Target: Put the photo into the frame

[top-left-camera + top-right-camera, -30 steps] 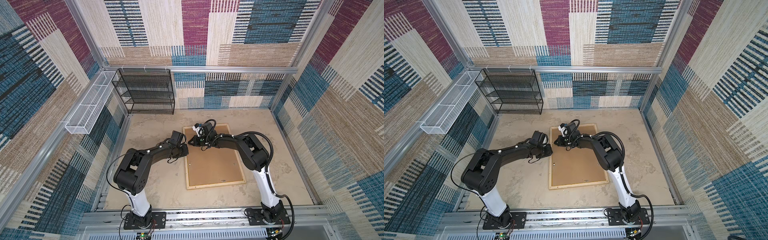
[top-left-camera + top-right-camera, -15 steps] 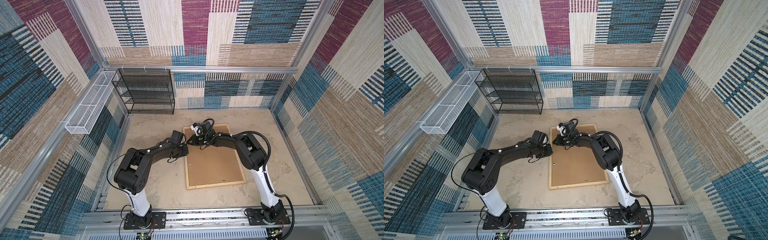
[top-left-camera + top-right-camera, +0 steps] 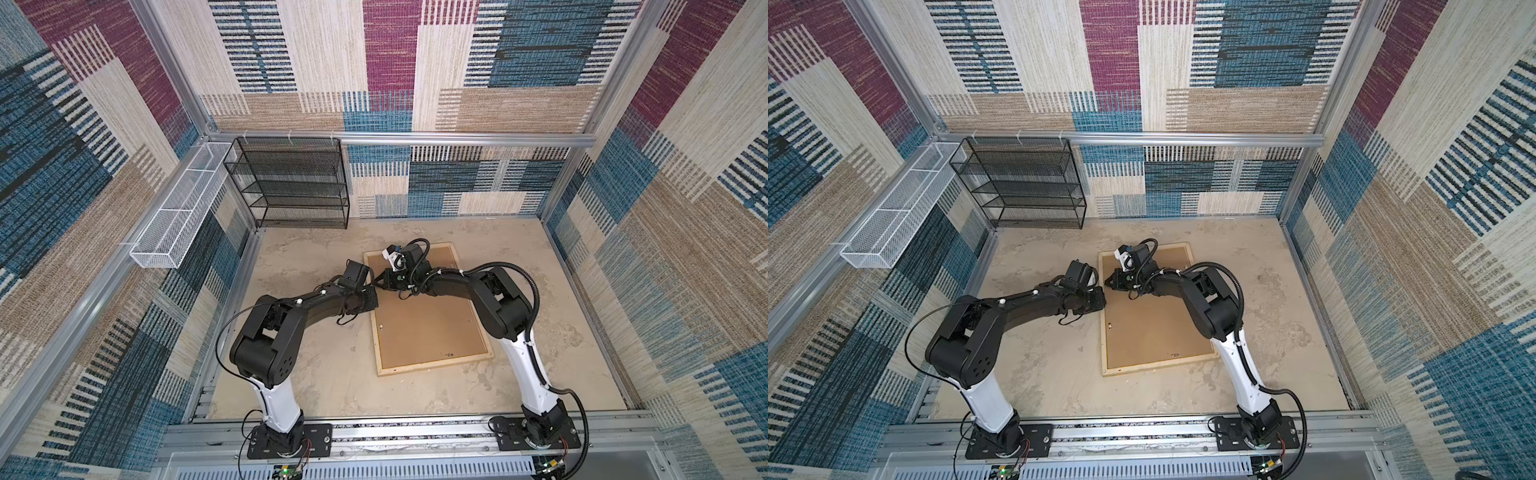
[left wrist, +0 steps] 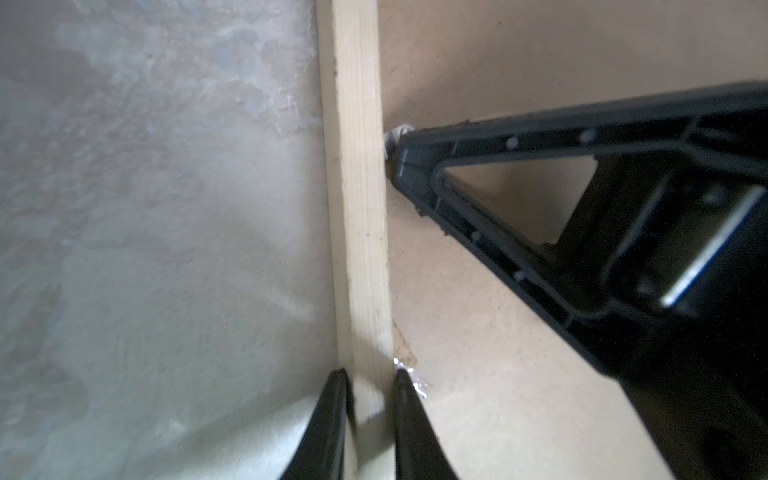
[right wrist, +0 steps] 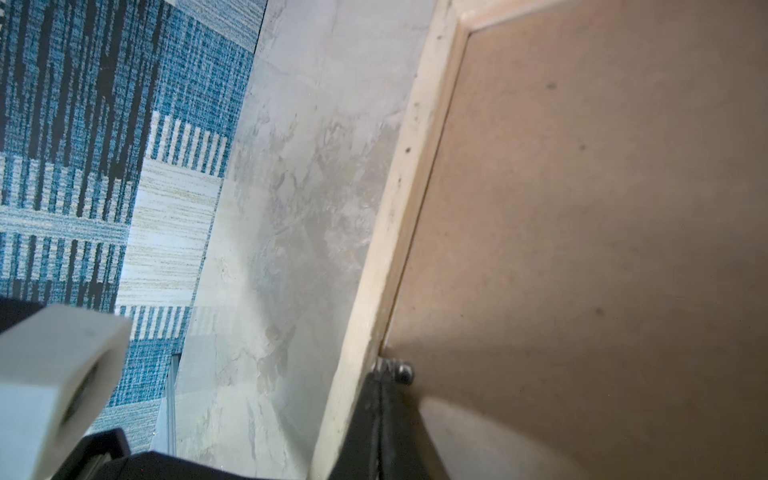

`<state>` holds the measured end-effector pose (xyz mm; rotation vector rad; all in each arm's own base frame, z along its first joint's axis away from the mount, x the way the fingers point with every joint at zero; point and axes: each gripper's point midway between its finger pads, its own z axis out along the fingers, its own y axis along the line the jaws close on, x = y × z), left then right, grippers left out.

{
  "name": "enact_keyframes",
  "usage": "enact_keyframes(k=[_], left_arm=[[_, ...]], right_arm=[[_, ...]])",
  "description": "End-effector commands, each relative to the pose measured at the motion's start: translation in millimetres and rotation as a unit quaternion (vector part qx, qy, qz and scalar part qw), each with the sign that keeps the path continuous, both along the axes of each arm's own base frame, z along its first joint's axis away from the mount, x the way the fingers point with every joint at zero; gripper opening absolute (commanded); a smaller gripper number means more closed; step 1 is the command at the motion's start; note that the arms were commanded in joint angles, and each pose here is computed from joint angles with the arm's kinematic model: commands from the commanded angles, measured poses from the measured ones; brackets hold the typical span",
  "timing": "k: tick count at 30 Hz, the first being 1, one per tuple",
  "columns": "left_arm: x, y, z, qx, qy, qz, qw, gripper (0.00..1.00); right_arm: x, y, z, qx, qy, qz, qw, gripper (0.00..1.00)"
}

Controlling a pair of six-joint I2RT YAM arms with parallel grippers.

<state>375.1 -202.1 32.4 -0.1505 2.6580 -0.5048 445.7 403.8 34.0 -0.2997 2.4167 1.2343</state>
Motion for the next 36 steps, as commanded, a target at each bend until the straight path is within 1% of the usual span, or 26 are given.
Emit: enact_keyframes(k=[1, 5, 10, 16, 24, 32, 36], left_arm=[[-16, -30, 2, -0.049, 0.020, -0.067, 0.996, 0.07], [-16, -29, 1, -0.042, 0.018, -0.068, 0.997, 0.07], [-15, -26, -1, -0.035, 0.020, -0.068, 0.997, 0.06], [-8, -26, 4, -0.032, 0.015, -0.072, 0.997, 0.10], [-6, -26, 3, -0.028, 0.018, -0.072, 0.997, 0.08], [-4, -22, 0, -0.021, 0.025, -0.065, 0.997, 0.08], [-5, -23, 1, -0.022, 0.025, -0.069, 0.997, 0.07]], right_arm=[[8, -22, -39, -0.076, 0.029, -0.065, 0.995, 0.06], [7, -22, -35, -0.073, 0.028, -0.065, 0.995, 0.06], [0, -20, -26, -0.059, 0.021, -0.047, 0.997, 0.06], [-9, -28, -21, -0.067, 0.015, -0.046, 0.997, 0.06], [-12, -31, -22, -0.073, 0.015, -0.046, 0.996, 0.05], [-18, -41, -8, -0.076, 0.001, -0.056, 0.996, 0.04], [-19, -39, -7, -0.075, 0.003, -0.049, 0.996, 0.04]])
